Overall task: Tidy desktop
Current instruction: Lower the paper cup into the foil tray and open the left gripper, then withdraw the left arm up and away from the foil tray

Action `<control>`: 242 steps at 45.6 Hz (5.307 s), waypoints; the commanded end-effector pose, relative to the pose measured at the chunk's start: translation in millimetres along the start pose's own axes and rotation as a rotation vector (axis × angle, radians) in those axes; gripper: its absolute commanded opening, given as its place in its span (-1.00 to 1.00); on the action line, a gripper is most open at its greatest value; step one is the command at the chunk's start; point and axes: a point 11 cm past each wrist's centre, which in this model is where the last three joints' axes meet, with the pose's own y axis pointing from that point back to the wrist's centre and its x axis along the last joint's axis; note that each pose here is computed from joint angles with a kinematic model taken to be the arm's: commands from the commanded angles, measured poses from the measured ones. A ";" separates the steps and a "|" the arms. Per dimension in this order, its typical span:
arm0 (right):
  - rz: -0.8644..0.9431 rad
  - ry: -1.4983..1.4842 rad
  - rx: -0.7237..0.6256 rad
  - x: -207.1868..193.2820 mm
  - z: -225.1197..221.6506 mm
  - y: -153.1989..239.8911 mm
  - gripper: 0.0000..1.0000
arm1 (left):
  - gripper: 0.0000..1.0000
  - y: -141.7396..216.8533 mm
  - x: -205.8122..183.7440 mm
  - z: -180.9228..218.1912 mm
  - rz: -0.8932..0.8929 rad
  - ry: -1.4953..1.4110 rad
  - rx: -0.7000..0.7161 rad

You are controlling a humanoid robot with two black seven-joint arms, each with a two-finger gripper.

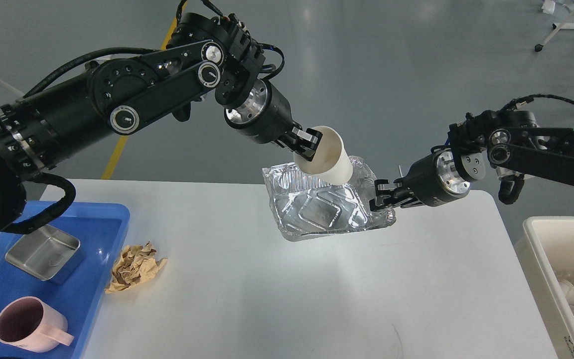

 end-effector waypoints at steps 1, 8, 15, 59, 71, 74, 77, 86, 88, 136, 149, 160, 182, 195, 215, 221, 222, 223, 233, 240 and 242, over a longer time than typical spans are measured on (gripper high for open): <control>0.005 0.007 0.005 2.0 -3.7 1.7 -1.00 | -0.91 -9.6 -4.3 3.0 -0.017 -0.003 0.000; 0.007 0.014 0.010 3.6 -7.1 3.0 -1.00 | -0.90 -16.2 -9.0 2.4 -0.030 0.000 -0.001; 0.006 0.016 0.011 3.2 -8.1 3.1 -1.00 | -0.82 -21.9 -12.0 5.2 -0.041 0.000 -0.006; -0.005 0.018 0.010 2.2 -7.5 3.7 -1.00 | 0.47 25.0 26.1 4.1 0.086 0.158 -0.160; -0.003 0.017 0.008 2.2 -6.7 4.0 -1.00 | 0.63 30.4 29.6 2.5 0.100 0.165 -0.163; -0.003 0.017 0.008 2.2 -6.7 4.0 -1.00 | 0.64 33.9 36.2 -1.4 0.141 0.189 -0.160; -0.002 0.016 0.007 2.6 -6.4 4.1 -1.00 | 0.67 38.9 44.7 -9.2 0.195 0.229 -0.156; -0.002 0.016 0.010 2.7 -7.3 3.8 -1.00 | 0.69 64.0 82.8 -24.3 0.502 0.385 -0.179; -0.001 0.016 0.009 3.1 -7.0 4.0 -1.00 | 0.69 69.7 88.8 -29.6 0.568 0.409 -0.167; -0.005 0.010 0.007 1.6 -4.8 2.5 -1.00 | 0.72 30.5 17.4 -194.7 0.883 1.243 -0.192; -0.009 0.000 0.007 -0.7 -1.1 1.8 -1.00 | 0.73 46.9 -59.6 -261.4 0.855 1.174 -0.270; -0.014 0.004 0.010 -1.5 -3.5 -0.2 -1.00 | 0.74 62.7 -92.6 -284.7 0.827 1.180 -0.263; -0.014 -0.005 0.008 -3.0 -0.4 -1.7 -1.00 | 0.76 86.1 -172.8 -294.8 0.553 1.039 0.015; -0.009 -0.011 0.006 -3.0 2.3 -1.4 -1.00 | 0.77 143.3 -198.5 -324.3 0.739 1.109 0.140; -0.033 -0.005 0.010 -8.7 -0.8 -10.2 -1.00 | 0.87 179.5 -199.8 -359.6 1.276 1.456 0.207; -0.033 -0.003 0.009 -8.1 -1.1 -10.6 -1.00 | 0.90 172.7 -200.5 -354.7 1.305 1.408 0.167; -0.033 -0.003 0.008 -8.1 -0.9 -10.6 -1.00 | 0.90 170.1 -203.2 -354.7 1.308 1.391 0.166; -0.032 -0.002 0.008 -7.7 -1.3 -10.3 -1.00 | 0.90 167.3 -206.7 -354.9 1.307 1.371 0.170; -0.026 -0.007 0.006 -6.8 0.9 -7.4 -1.00 | 0.90 149.6 -243.5 -330.9 1.240 1.009 0.117; -0.021 -0.014 0.006 -6.4 3.3 -5.2 -1.00 | 0.90 165.0 -252.2 -315.1 1.080 0.925 0.026; -0.023 -0.014 0.006 -7.0 3.2 -6.0 -1.00 | 0.90 170.9 -252.4 -309.9 1.032 0.915 0.020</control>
